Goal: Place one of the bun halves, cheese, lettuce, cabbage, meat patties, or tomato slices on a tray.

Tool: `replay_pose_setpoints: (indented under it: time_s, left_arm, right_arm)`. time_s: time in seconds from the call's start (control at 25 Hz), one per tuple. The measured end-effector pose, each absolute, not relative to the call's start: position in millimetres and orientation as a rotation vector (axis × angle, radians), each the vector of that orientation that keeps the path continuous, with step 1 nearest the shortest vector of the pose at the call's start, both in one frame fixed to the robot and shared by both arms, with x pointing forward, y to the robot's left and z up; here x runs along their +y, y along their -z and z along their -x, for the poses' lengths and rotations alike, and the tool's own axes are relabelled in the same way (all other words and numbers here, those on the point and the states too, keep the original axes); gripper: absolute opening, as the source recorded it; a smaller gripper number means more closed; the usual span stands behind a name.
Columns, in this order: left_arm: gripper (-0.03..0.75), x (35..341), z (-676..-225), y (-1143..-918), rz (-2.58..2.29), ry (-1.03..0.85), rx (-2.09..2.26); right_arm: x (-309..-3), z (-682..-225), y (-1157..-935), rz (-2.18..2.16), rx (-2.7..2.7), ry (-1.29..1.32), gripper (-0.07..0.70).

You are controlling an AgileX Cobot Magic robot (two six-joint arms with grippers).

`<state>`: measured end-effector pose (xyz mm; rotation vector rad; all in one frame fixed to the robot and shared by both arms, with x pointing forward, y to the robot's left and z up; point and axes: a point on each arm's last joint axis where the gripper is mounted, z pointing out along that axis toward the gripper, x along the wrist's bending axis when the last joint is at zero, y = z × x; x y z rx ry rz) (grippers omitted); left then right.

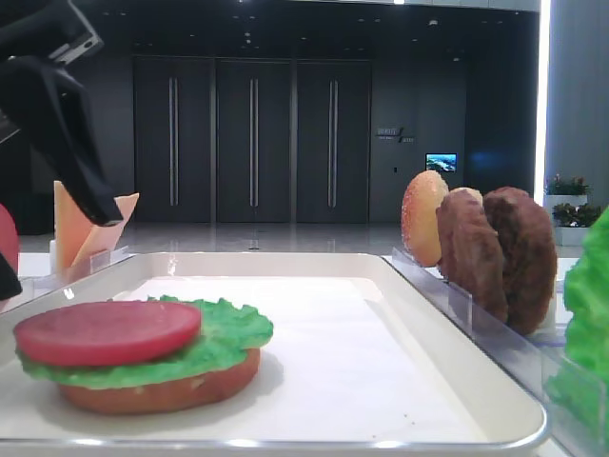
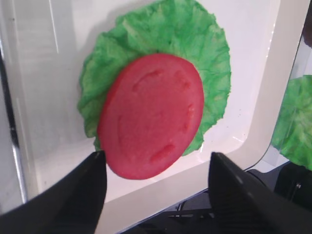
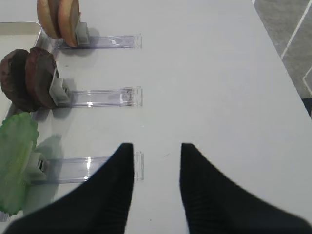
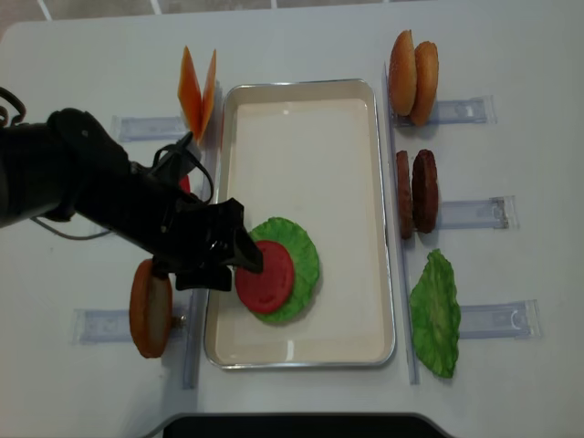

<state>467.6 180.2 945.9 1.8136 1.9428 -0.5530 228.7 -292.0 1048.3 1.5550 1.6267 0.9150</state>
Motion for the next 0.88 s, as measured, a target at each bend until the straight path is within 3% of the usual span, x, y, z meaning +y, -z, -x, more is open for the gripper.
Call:
replay_pose_setpoints:
  time_s: [0.2, 0.48, 0.68, 0.88]
  left_arm:
    - [0.496, 177.4, -475.8, -955.6, -1.811, 0.543, 1.923]
    - [0.496, 170.6, -497.9, -990.6, -1.874, 0.506, 1.830]
    - [0.496, 174.7, -516.3, -1027.6, -2.029, 0.349, 1.774]
    - [0.496, 195.2, -530.6, -1065.8, -2.235, 0.056, 1.801]
  right_arm:
    - [-292.0, -228.7, -1048.3, -1.555, 1.627, -0.915, 0.230]
    - [-292.0, -228.7, -1048.3, -1.555, 1.627, -0.915, 0.230]
    - [-292.0, -228.7, -1048.3, -1.555, 1.627, -0.915, 0.230]
    - [-292.0, -228.7, -1048.3, -1.555, 1.627, -0.915, 0.230]
